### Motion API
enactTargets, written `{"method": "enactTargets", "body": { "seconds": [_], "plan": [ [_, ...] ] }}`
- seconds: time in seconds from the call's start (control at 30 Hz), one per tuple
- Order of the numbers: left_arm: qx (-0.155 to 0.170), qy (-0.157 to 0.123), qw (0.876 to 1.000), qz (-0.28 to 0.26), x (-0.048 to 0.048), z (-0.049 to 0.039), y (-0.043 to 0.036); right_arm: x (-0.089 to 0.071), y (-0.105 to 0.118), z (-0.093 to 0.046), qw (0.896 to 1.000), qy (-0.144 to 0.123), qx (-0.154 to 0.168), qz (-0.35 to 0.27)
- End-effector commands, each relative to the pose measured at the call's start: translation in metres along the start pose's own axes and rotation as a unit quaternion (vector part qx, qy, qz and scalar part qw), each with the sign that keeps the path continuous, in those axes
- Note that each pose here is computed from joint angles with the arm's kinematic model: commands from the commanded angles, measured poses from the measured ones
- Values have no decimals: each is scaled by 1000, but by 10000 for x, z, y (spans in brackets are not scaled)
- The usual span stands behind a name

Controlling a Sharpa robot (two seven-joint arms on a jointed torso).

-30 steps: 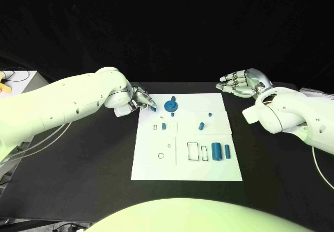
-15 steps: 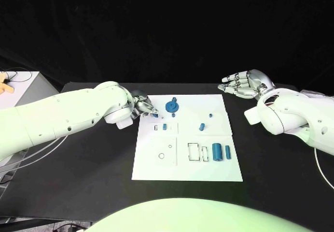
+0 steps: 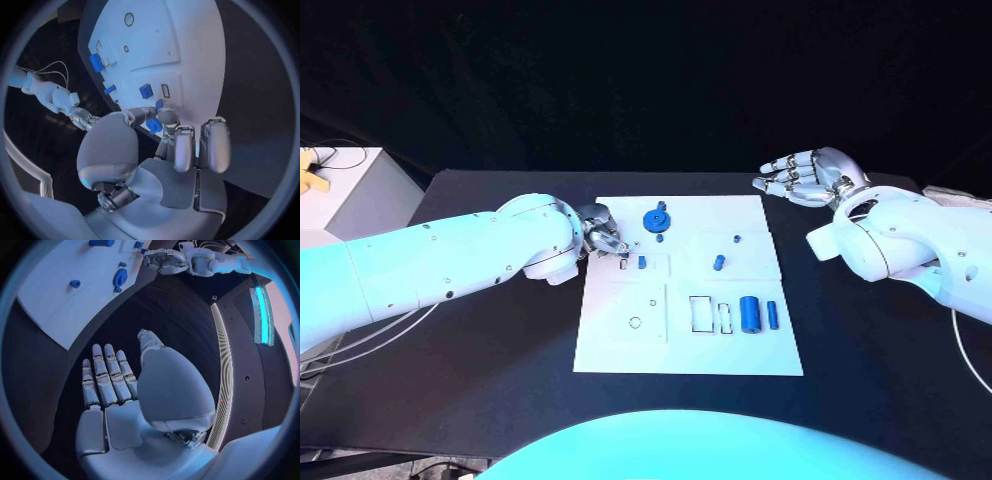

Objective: Assemble the parts on the task board

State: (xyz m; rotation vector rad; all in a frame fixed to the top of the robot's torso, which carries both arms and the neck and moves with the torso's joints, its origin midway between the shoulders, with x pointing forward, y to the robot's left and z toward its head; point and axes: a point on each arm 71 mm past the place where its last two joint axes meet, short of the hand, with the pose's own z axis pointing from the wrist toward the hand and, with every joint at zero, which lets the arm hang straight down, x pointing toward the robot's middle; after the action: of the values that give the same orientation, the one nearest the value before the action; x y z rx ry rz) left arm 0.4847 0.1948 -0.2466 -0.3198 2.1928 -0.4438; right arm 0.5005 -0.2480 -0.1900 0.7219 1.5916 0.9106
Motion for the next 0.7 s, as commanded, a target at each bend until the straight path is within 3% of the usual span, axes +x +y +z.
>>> {"method": "enactTargets", "body": {
  "seconds": [0.03, 0.7],
  "plan": [
    [4, -8, 1000, 22, 15, -8, -15, 15, 3, -1, 1000, 7, -8, -3],
    [5, 27, 998, 48, 88, -22, -5, 10, -5, -3, 1000, 1, -15, -4]
  ]
}}
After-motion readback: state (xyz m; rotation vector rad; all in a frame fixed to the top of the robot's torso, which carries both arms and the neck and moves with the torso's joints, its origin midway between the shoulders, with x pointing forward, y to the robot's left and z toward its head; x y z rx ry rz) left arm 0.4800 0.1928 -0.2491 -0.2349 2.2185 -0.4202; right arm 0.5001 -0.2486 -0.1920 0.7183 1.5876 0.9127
